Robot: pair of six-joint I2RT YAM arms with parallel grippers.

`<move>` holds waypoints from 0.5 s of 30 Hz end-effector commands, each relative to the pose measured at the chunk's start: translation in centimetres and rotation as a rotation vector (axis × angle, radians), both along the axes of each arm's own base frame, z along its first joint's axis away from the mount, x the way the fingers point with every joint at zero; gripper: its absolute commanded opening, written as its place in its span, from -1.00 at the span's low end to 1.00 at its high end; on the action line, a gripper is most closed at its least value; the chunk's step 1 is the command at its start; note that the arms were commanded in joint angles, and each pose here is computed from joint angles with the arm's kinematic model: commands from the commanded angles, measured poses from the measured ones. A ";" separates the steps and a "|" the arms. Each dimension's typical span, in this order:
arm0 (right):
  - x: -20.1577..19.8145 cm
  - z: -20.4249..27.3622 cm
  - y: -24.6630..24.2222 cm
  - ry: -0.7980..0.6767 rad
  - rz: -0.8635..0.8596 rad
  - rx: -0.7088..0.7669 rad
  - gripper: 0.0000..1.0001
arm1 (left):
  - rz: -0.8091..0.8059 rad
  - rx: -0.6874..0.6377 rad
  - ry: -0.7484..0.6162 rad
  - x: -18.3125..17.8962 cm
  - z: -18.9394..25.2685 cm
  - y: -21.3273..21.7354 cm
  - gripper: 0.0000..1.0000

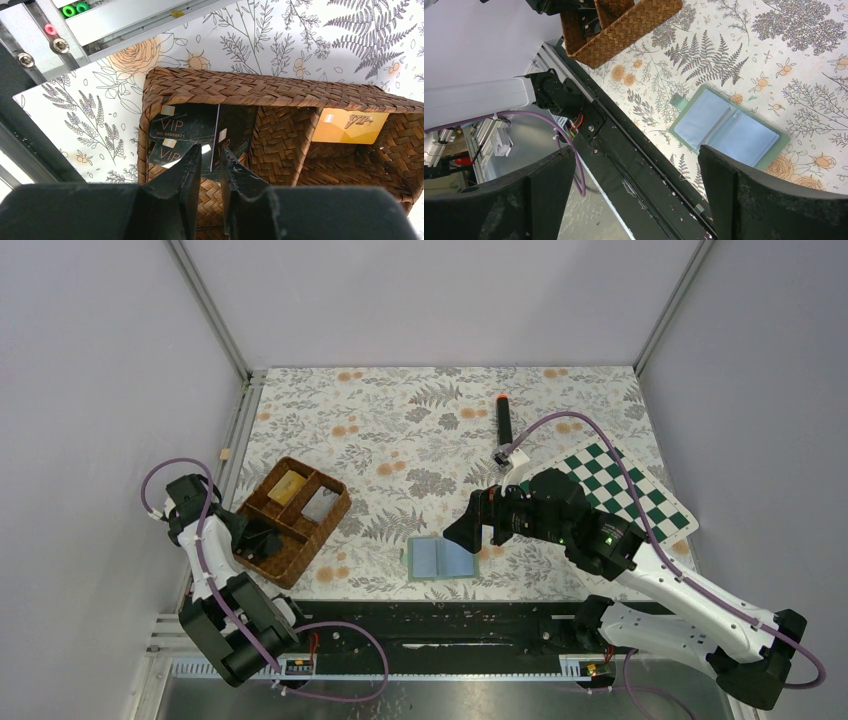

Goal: Take the credit cards out of the card holder
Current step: Place the credit card in the storage box.

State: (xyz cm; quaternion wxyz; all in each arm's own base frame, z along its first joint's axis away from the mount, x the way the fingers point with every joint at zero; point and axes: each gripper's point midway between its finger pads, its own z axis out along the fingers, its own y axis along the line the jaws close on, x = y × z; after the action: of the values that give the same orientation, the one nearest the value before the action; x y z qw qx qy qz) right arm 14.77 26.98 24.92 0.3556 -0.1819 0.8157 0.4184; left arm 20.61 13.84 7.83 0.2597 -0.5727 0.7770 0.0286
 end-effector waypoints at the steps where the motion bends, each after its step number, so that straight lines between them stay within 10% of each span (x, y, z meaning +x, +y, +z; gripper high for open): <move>1: 0.3 1.8 0.0 -0.035 -0.006 0.050 0.97 | 0.015 0.024 -0.025 0.6 0.1 0.6 -0.62; 15: 0.4 1.7 0.0 -0.037 -0.006 0.045 0.97 | 0.015 0.029 -0.019 0.5 0.3 0.7 -1.00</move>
State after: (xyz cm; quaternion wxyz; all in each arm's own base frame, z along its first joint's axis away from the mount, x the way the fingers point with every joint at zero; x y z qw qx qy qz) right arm 14.75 26.94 25.02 0.3568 -0.1818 0.8148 0.4192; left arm 20.83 13.88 7.26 0.2551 -0.5772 0.7753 0.0253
